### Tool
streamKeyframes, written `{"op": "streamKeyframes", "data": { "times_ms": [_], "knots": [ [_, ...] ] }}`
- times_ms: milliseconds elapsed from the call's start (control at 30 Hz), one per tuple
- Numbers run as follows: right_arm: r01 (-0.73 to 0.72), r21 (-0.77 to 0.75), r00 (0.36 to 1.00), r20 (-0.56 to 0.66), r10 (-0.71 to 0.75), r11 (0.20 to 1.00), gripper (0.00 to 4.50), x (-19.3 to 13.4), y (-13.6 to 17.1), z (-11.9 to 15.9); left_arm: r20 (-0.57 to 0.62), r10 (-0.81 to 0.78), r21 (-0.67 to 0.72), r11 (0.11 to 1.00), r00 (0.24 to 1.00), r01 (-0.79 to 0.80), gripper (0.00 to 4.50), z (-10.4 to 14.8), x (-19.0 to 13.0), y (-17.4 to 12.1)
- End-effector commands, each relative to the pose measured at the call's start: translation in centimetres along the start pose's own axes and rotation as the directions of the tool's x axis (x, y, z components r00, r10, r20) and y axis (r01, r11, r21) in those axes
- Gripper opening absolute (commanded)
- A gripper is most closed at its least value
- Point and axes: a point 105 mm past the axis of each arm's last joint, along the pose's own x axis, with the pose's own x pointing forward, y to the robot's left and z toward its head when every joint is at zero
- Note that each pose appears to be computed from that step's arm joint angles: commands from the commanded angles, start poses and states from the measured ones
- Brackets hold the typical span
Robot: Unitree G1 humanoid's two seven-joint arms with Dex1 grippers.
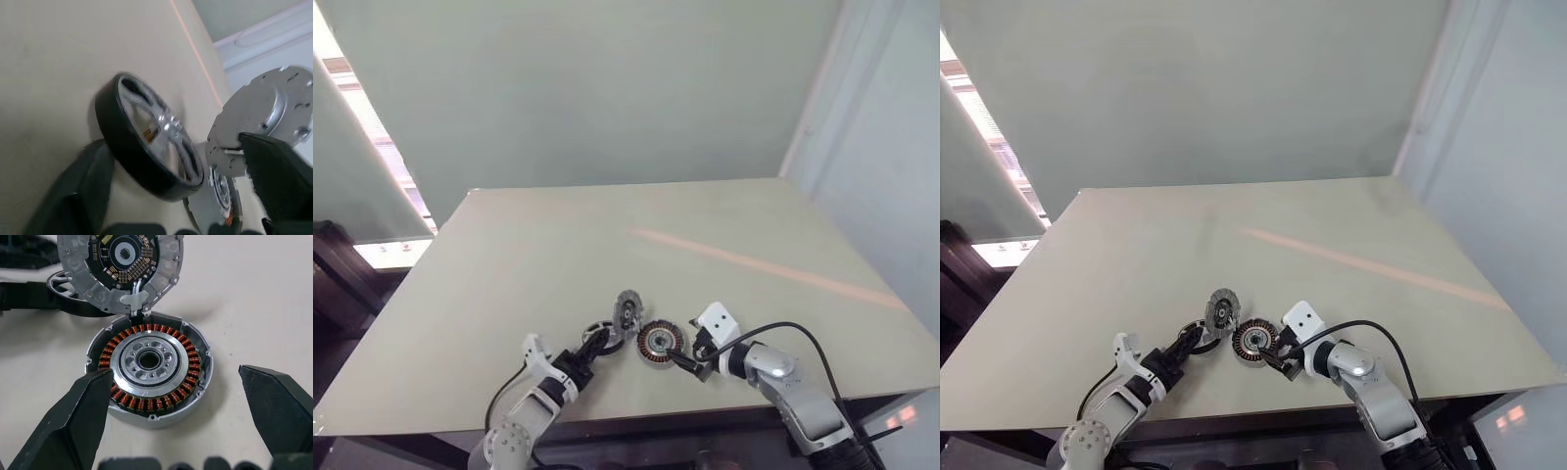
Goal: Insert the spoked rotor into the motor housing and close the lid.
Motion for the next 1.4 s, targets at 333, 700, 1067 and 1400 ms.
{"op": "streamKeyframes", "data": {
  "times_ms": [333,700,1067,1400],
  "knots": [
    [0.007,-0.027,0.999,0.052,-0.006,1.000,4.50,-0.1,-0.1,1.6,0.060,0.004,-0.042,0.999,0.998,-0.001,0.33,1.0,-0.2,0.8],
    [-0.002,-0.034,0.999,0.037,0.003,0.999,4.50,-0.3,0.4,1.2,0.216,-0.017,-0.083,0.996,0.976,0.036,0.33,3.3,-1.6,0.3],
    [0.012,-0.029,1.000,0.018,-0.012,0.999,4.50,-0.8,-0.5,0.6,0.245,-0.206,-0.132,0.961,0.947,0.244,0.33,4.5,-6.8,-4.5],
    [0.025,-0.016,0.999,-0.028,-0.025,1.000,4.50,-1.4,-1.3,-1.0,0.203,-0.452,-0.080,0.877,0.869,0.475,0.33,4.1,-6.7,-13.1]
  ]
}}
